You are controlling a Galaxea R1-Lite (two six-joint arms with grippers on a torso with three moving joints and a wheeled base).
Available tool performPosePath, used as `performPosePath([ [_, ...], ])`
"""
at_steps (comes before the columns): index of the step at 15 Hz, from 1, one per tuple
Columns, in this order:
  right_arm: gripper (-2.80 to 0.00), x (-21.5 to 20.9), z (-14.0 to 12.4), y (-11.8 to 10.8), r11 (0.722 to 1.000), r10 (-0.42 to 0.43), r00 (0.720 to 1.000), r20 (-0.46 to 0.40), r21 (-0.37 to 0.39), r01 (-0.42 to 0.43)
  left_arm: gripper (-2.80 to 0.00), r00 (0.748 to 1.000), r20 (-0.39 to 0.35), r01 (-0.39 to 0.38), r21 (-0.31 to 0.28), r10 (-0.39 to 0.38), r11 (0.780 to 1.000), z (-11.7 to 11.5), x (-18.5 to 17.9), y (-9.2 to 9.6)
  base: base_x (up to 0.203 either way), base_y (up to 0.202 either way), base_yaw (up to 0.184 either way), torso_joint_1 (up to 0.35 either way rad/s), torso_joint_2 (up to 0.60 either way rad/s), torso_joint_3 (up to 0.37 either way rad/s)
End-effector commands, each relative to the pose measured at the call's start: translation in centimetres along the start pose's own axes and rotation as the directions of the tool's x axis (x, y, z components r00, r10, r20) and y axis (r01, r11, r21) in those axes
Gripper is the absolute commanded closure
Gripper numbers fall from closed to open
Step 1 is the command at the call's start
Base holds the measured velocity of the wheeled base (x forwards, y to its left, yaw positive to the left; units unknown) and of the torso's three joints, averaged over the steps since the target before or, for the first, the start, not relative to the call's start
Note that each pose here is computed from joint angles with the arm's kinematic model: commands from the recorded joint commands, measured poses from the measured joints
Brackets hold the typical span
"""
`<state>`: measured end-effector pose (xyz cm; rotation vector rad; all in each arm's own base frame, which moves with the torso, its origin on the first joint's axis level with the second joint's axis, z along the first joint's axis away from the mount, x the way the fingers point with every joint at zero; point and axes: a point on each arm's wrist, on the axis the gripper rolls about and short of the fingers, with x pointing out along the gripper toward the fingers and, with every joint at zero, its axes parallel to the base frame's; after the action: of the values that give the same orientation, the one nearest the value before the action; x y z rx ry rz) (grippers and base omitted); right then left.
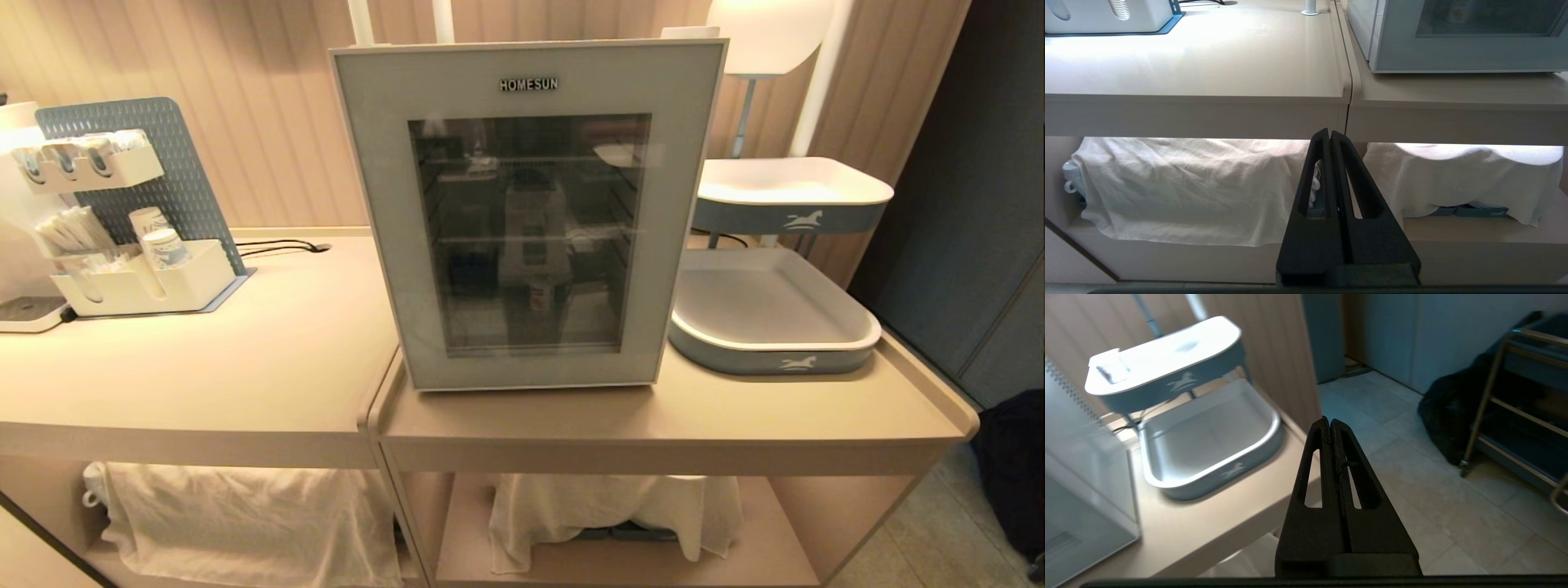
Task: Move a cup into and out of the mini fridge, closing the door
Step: Open the freezer door
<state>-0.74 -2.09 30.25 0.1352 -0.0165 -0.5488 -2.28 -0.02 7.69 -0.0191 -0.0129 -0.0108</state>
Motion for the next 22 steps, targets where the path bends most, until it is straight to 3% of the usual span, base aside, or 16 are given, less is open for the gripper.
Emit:
performPosePath([
  [1,0.00,-3.9,-1.3,-3.9,0.997,0.002,0.997,0.078,0.074,-0.008,0.00,1.000,0.001,0.000,0.000,0.000,1.000,0.0,0.0,0.0,0.000,0.000,0.000,0.000,0.00,0.000],
  [2,0.00,-5.5,-2.3,-4.7,0.998,0.009,0.997,0.082,0.062,-0.014,0.00,1.000,0.001,-0.001,-0.001,0.001,1.000,0.0,0.0,0.0,0.000,0.000,0.000,0.000,0.00,0.000],
  [4,0.00,-7.5,-4.1,-5.5,0.989,0.136,0.991,0.007,0.054,-0.137,0.00,1.000,0.001,-0.001,0.001,0.001,1.000,0.0,0.0,0.0,0.000,0.000,0.000,0.000,0.00,0.000],
  [6,0.00,-8.5,-5.1,-6.0,0.994,0.097,0.990,-0.103,0.058,-0.092,0.00,1.000,0.001,-0.001,0.001,0.001,1.000,0.0,0.0,0.0,0.000,0.000,0.000,0.000,0.00,0.000],
  [8,0.00,-9.7,-5.4,-5.1,0.993,0.094,0.992,-0.078,0.076,-0.089,0.00,1.000,0.001,0.000,0.001,0.000,1.000,0.0,0.0,0.0,0.000,0.000,0.000,0.000,0.00,0.000],
  [9,0.00,-10.0,-5.6,-4.9,0.984,0.166,0.984,-0.070,0.085,-0.159,0.00,1.000,0.001,0.000,0.001,0.000,1.000,0.0,0.0,0.0,0.000,0.000,0.000,0.000,0.00,0.000],
  [10,0.00,-10.3,-6.5,-5.3,0.966,0.250,0.966,-0.067,0.086,-0.245,0.00,1.000,0.001,0.000,0.001,0.000,1.000,0.0,0.0,0.0,0.000,0.000,0.000,0.000,0.00,0.000],
  [12,0.00,-11.3,-10.3,-6.1,0.882,0.470,0.881,-0.047,0.039,-0.469,0.00,1.000,0.001,0.000,0.001,0.000,1.000,0.0,0.0,0.0,0.000,0.000,0.000,0.000,0.00,0.000],
  [13,0.00,-10.8,-11.9,-5.9,0.858,0.513,0.858,-0.042,0.039,-0.511,0.00,1.000,0.001,0.000,0.001,0.000,1.000,0.0,0.0,0.0,0.000,0.000,0.000,0.000,0.00,0.000],
  [14,0.00,-9.2,-13.4,-5.1,0.849,0.528,0.848,-0.045,0.044,-0.527,0.00,1.000,0.001,0.000,0.001,0.000,1.000,0.0,0.0,0.0,0.000,0.000,0.000,0.000,0.00,0.000],
  [16,0.00,-5.0,-17.4,-3.2,0.857,0.515,0.855,-0.057,0.001,-0.516,0.00,1.000,0.001,0.000,0.001,0.000,1.000,0.0,0.0,0.0,0.000,0.000,0.000,0.000,0.00,0.000],
  [19,0.00,-2.0,-23.8,-2.3,0.848,0.501,0.847,-0.176,-0.093,-0.521,0.00,1.000,0.001,0.000,0.001,0.000,1.000,0.0,0.0,0.0,0.000,0.000,0.000,0.000,0.00,0.000],
  [22,0.00,-1.7,-22.6,-1.9,0.822,0.525,0.843,-0.116,-0.190,-0.537,0.00,1.000,0.001,0.000,0.001,0.000,1.000,0.0,0.0,0.0,0.000,0.000,0.000,0.000,0.00,0.000],
])
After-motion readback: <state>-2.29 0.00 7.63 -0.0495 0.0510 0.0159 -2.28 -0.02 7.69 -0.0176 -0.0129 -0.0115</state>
